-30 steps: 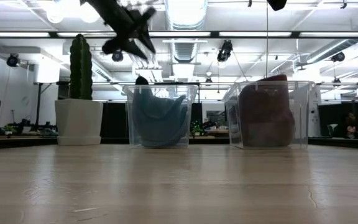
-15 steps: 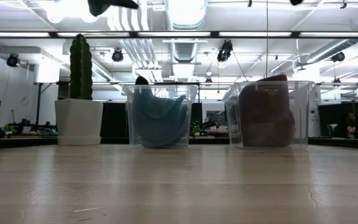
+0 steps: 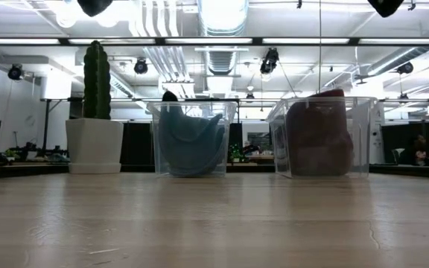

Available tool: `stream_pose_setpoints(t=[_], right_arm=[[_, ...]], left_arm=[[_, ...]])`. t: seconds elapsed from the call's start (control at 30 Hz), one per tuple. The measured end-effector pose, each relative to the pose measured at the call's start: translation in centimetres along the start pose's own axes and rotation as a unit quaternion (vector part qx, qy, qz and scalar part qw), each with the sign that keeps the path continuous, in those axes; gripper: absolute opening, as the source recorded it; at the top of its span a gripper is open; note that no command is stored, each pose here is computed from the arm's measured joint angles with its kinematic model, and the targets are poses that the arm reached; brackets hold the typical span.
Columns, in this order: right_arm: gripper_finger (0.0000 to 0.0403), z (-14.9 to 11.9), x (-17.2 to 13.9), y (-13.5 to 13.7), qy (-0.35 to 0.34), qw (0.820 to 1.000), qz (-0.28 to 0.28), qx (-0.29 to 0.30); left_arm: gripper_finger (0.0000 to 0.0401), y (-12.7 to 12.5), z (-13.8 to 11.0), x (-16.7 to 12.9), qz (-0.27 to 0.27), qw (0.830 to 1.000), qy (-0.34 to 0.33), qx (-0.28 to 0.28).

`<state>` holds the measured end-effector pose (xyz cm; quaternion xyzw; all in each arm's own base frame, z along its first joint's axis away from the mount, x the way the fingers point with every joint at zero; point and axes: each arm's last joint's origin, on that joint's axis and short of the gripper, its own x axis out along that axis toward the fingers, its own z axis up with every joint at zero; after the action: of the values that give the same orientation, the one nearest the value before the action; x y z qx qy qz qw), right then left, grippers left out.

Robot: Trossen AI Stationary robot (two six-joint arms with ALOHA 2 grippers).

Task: Pick & Place hat
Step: Return to Home Position

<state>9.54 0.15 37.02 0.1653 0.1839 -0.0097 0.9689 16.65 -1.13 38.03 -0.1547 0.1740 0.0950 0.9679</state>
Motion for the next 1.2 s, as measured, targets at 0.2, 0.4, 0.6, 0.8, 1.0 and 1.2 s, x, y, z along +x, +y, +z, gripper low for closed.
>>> stream_pose_setpoints(t=[0.2,0.4,0.6,0.8,1.0,1.2], right_arm=[[0.0063,-1.1,-0.1,-0.1,-0.007,0.999,0.040,-0.014],[0.0063,-2.6,0.5,-0.4,-0.060,0.991,0.113,-0.038],[0.0063,-5.1,1.1,-1.3,-0.091,0.988,0.123,-0.035],[0.0063,-7.4,1.1,-2.1,-0.128,0.982,0.136,-0.030],[0.0063,-9.7,2.0,-2.9,-0.151,0.978,0.140,-0.028],[0.0063,-12.4,3.9,-3.9,-0.128,0.983,0.133,-0.022]], left_arm=[[0.0158,1.4,-4.0,0.3,-0.052,0.995,-0.078,-0.026],[0.0158,3.2,-9.0,0.5,-0.116,0.978,-0.160,-0.071],[0.0158,4.9,-13.6,1.3,-0.134,0.968,-0.189,-0.093],[0.0158,5.9,-16.3,1.4,-0.153,0.955,-0.242,-0.082],[0.0158,6.6,-18.2,1.7,-0.155,0.954,-0.245,-0.080],[0.0158,6.9,-19.3,2.0,-0.143,0.962,-0.220,-0.070]])
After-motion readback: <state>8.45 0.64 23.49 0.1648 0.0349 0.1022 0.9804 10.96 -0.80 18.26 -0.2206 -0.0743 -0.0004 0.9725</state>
